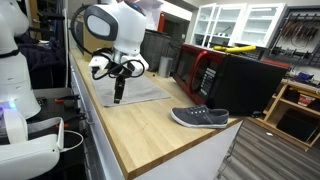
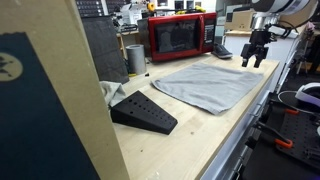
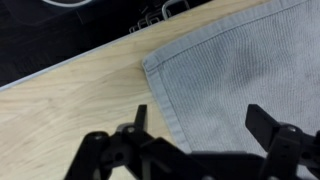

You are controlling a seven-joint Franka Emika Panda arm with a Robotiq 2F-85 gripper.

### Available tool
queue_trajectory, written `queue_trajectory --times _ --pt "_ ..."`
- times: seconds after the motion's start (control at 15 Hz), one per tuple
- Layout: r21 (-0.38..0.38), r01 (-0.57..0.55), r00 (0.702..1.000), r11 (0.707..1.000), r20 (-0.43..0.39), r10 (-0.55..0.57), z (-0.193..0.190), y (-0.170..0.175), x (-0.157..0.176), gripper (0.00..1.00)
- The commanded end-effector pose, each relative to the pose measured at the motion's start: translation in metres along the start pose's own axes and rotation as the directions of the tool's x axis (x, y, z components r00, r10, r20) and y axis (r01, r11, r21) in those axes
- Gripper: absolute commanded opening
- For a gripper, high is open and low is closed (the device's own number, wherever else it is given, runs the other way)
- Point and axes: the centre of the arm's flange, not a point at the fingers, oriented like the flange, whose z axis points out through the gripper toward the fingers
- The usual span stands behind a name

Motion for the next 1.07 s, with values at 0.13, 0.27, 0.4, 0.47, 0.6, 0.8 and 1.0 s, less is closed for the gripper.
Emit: queue_trajectory --times 0.13,0.27,0.4,0.47,0.6,0.8,1.0 --pt "0.044 0.013 1.000 0.999 0.010 -0.014 0.002 0.003 -0.017 1.00" --pt "0.038 0.013 1.000 0.999 0.013 -0.014 0.006 0.005 -0.018 1.00" --pt "0.036 0.003 1.000 0.999 0.017 -0.004 0.012 0.008 -0.018 1.00" --pt "0.036 -0.003 1.000 0.999 0.020 0.002 0.014 0.010 -0.019 1.00" --pt "0.031 -0.034 0.999 0.999 0.024 0.033 0.017 0.013 -0.019 1.00" --pt "0.034 -0.053 0.998 0.998 0.030 0.052 0.016 0.021 -0.021 1.00" --pt "0.049 -0.083 0.996 0.995 0.027 0.082 0.021 0.029 -0.019 0.74"
